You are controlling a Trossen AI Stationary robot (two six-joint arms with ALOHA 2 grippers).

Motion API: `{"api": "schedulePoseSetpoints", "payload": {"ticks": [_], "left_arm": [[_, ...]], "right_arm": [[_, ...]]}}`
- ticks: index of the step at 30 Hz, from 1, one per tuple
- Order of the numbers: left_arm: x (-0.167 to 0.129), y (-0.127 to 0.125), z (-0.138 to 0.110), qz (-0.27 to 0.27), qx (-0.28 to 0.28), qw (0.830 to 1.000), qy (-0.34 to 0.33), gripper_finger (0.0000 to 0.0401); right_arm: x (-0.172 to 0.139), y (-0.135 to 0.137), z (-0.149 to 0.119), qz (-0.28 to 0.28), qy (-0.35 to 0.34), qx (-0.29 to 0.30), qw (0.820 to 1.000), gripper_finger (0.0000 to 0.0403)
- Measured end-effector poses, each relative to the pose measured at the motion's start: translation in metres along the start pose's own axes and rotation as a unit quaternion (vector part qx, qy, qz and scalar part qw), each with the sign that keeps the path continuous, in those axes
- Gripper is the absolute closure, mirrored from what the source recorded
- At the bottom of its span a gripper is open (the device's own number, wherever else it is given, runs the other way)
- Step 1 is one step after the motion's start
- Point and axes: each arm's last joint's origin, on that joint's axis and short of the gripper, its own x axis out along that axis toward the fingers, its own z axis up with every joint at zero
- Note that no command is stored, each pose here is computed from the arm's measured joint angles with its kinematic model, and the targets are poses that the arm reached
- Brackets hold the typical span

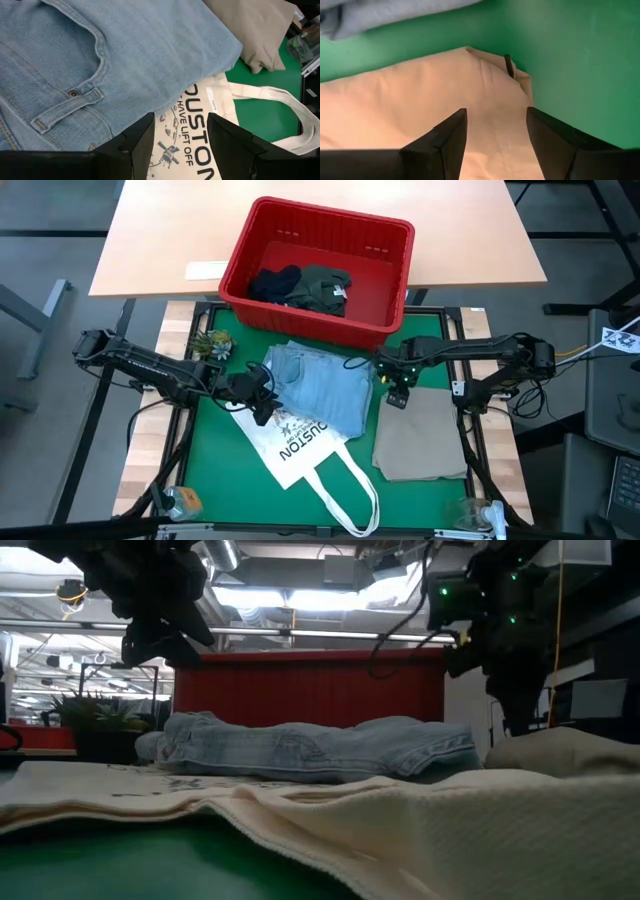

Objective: Fold Laundry from Bin
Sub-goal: Stack the beige shorts on top of the light blue pants

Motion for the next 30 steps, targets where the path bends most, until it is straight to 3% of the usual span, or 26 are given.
{"api": "schedulePoseSetpoints", "payload": {"ticks": [7, 13, 24, 30], "left_arm": [[0.0, 0.0, 0.0, 0.0, 0.0, 1.0, 0.0, 0.0225], [0.0, 0.0, 0.0, 0.0, 0.0, 1.0, -0.001, 0.0225], [0.0, -0.006, 0.005, -0.028, -0.008, 0.999, -0.028, 0.0225], [0.0, -0.005, 0.006, -0.021, -0.009, 0.999, -0.036, 0.0225]], "right_arm": [[0.024, -0.004, -0.004, 0.009, -0.019, -0.027, 0.999, 0.0198], [0.041, -0.004, -0.004, 0.057, -0.043, -0.035, 0.997, 0.0198], [0.073, -0.011, -0.014, 0.055, -0.03, -0.032, 0.998, 0.0198], [0.076, -0.011, -0.013, 0.054, -0.029, -0.04, 0.997, 0.0245]]}}
